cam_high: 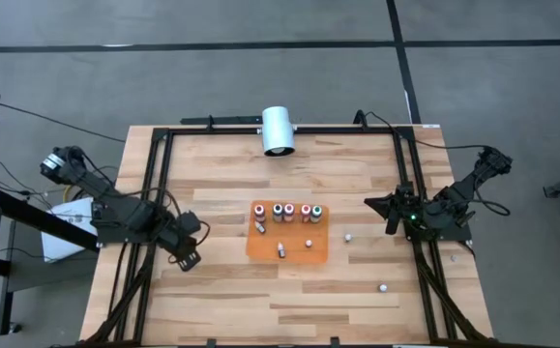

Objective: Pick & Place food coloring
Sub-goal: Put the small black food coloring into the orange bin

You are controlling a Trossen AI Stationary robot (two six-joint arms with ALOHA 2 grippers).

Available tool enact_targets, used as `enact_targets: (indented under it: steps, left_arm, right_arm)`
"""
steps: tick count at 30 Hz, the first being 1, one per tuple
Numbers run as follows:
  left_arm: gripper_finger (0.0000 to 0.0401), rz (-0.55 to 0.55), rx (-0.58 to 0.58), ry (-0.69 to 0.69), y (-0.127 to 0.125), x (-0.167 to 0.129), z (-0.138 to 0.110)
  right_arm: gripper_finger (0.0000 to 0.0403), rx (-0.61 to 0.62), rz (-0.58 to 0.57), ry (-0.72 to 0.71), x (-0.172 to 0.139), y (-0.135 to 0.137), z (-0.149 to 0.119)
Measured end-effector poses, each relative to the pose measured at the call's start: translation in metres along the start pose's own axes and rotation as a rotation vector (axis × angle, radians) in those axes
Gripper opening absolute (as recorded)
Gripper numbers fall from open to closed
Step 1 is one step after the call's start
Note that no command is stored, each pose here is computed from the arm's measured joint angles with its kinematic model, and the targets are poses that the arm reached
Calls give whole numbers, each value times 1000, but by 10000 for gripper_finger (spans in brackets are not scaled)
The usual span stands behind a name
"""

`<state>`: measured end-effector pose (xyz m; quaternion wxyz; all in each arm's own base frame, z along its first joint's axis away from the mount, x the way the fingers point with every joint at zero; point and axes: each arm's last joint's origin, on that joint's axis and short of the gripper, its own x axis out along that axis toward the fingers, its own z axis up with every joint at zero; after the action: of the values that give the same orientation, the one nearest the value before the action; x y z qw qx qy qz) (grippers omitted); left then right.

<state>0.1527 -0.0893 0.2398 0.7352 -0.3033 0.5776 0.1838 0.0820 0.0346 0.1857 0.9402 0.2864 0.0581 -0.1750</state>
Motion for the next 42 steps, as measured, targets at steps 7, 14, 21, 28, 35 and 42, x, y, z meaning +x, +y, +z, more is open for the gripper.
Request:
enact_targets:
  steps: [7,14,21,28,35,42]
  left_arm:
    - [146,28,-47,2,2,8,-15]
    - [146,16,-74,16,1,11,-23]
    - [146,-16,-70,23,1,21,-27]
    - [146,-17,-81,11,1,22,-28]
    - [146,-18,-76,3,1,22,-28]
    - [146,-1,-61,-7,0,24,-28]
  right_arm:
    - [1,0,0,0,0,0,0]
    - [1,1,0,-1,0,0,0]
    - [1,1,0,-1,0,0,0]
    - [1,2,0,-1,0,0,0]
    - [1,12,0,-1,0,0,0]
    - [1,11,0,-1,0,0,0]
